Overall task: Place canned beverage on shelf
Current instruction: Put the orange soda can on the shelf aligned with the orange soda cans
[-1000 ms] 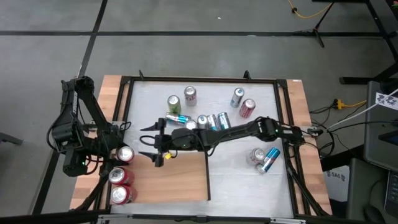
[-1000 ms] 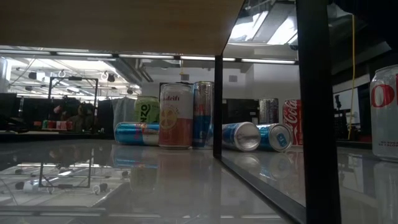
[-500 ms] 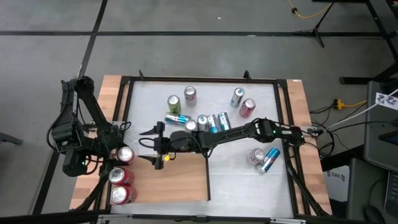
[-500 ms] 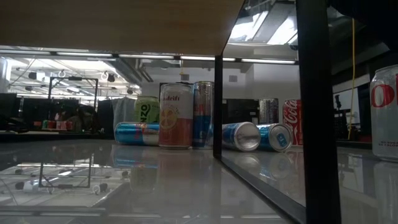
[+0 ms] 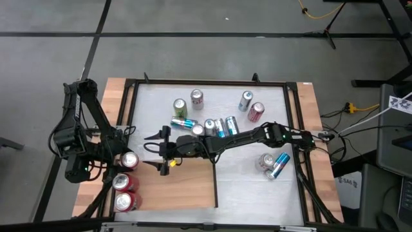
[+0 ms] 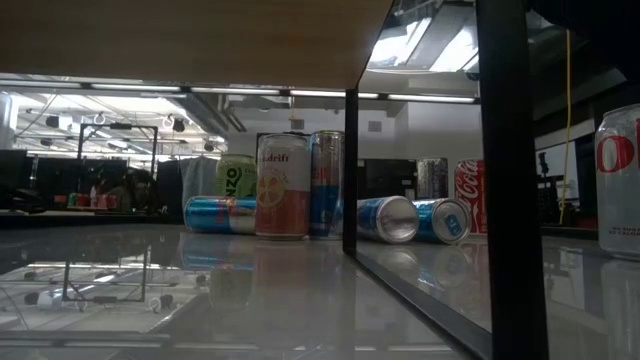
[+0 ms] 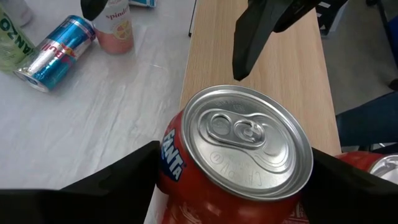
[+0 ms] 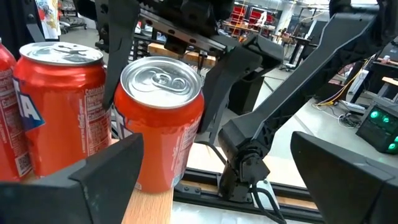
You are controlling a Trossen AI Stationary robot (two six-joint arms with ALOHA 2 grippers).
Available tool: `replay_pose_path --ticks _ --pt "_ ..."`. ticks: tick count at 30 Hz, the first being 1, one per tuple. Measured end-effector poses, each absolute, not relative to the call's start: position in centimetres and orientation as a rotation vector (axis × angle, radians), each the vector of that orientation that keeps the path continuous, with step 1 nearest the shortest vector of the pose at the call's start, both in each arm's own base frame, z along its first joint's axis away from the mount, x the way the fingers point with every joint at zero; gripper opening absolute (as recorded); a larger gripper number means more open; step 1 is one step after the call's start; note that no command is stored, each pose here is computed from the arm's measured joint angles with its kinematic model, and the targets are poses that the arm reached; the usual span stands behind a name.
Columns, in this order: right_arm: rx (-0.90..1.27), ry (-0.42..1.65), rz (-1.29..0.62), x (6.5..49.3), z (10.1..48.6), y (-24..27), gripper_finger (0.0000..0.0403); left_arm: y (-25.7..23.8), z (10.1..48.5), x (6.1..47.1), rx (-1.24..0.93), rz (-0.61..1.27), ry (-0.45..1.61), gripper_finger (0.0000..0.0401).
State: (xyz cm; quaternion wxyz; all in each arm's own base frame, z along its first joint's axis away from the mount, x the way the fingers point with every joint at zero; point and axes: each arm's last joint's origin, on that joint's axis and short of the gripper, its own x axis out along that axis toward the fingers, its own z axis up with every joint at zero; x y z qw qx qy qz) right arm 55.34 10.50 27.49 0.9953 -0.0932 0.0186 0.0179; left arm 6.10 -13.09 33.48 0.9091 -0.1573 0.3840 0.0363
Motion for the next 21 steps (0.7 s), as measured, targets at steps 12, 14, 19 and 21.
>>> replay_pose_path --ticks 12,14,19,21 --pt "-0.187 0.041 0.036 55.33 27.45 10.50 0.0395 -13.14 33.38 6.04 -0.326 0.067 0.823 0.0350" --pt "-0.187 0.041 0.036 55.33 27.45 10.50 0.0395 -13.18 33.32 5.97 -0.330 0.058 0.856 0.0350" --pt "-0.187 0.040 0.036 55.33 27.46 10.50 0.0395 -13.24 33.25 5.88 -0.336 0.046 0.898 0.0351" --pt "-0.187 0.041 0.036 55.33 27.45 10.50 0.0395 -13.24 33.25 5.88 -0.335 0.045 0.898 0.0351"
